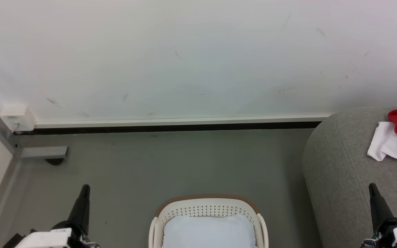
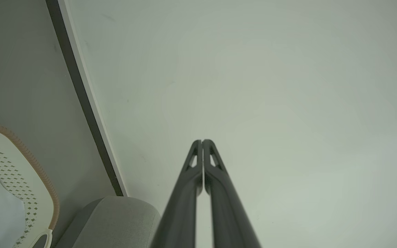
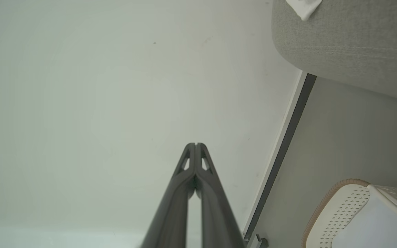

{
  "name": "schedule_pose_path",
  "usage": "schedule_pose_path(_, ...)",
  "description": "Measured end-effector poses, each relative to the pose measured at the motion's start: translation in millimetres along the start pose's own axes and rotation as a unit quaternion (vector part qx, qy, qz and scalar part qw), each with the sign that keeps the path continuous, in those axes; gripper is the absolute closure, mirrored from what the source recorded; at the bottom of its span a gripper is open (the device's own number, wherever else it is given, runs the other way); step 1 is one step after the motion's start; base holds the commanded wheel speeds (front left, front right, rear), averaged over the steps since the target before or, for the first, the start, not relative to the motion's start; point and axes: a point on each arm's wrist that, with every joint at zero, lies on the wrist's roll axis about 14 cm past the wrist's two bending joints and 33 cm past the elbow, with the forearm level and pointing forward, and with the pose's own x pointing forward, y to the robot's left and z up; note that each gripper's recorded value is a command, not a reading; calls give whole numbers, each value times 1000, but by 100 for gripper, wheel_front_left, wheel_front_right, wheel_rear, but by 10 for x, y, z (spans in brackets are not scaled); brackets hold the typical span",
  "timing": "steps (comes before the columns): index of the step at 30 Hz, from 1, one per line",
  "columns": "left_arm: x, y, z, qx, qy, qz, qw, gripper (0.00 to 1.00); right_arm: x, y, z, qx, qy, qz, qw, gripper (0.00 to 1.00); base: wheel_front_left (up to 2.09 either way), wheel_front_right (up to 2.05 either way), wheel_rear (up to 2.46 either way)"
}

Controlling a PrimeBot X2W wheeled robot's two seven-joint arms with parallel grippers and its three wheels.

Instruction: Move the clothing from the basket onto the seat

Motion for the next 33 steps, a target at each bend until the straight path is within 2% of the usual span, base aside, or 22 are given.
schedule_pose_path(33,0,0,-1,0,0,0,1000,100,0,0,1,0,0,0,1000,100,0,0,0)
